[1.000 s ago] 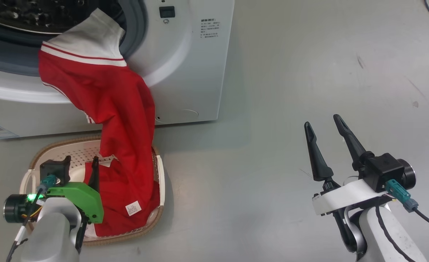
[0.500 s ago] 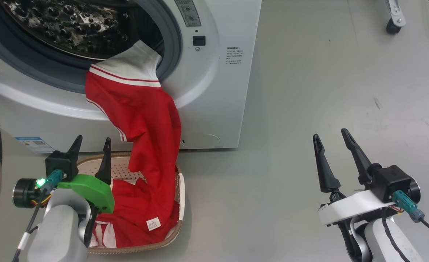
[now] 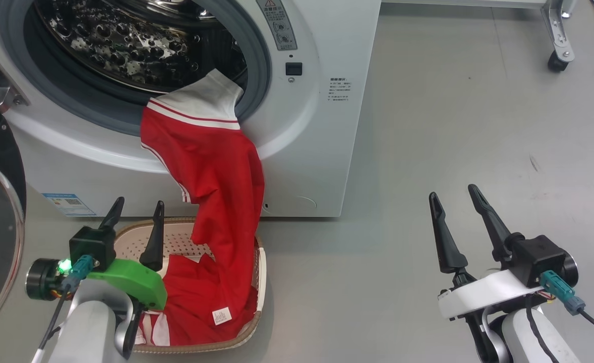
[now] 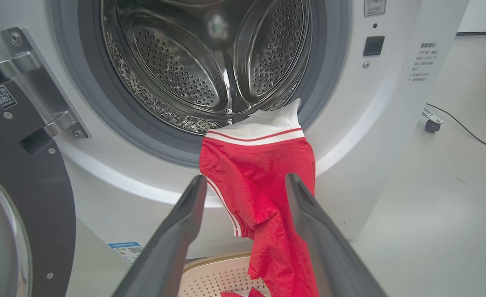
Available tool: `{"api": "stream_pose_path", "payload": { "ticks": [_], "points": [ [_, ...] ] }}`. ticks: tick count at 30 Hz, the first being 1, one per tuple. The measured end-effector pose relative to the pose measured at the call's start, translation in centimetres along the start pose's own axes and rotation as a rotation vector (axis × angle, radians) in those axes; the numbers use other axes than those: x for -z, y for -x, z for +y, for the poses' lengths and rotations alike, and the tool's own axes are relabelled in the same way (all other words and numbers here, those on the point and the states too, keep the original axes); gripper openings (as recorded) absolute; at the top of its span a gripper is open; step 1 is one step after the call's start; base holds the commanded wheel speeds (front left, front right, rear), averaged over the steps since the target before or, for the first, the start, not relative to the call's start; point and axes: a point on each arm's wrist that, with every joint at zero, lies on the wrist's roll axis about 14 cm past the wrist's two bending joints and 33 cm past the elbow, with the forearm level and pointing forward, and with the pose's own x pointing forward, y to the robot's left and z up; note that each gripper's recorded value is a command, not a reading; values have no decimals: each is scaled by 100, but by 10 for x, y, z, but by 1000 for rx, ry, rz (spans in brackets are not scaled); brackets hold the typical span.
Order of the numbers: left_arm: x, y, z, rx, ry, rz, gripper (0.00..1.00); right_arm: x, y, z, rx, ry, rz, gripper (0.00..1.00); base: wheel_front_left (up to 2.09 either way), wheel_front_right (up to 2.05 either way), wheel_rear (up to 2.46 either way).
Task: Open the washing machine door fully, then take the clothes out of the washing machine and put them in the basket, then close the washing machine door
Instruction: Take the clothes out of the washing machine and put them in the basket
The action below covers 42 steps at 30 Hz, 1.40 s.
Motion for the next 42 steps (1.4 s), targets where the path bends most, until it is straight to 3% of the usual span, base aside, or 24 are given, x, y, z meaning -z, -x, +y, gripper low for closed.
{"api": "stream_pose_path", "payload": {
  "ticks": [17, 24, 31, 42],
  "points": [
    [23, -25, 0, 37, -15, 54, 100, 22, 0, -8, 30, -30, 58, 100, 0, 0, 0],
    [18, -76, -1, 44, 44, 85, 100, 39, 0, -18, 67, -40, 106, 100, 0, 0, 0],
    [16, -123, 1, 70, 29, 128, 100, 48, -5, -31, 107, -36, 127, 100, 0, 0, 0],
    [49, -173, -14, 125, 3, 317, 100, 60, -1, -53, 172, -22, 168, 100, 0, 0, 0]
  ]
}}
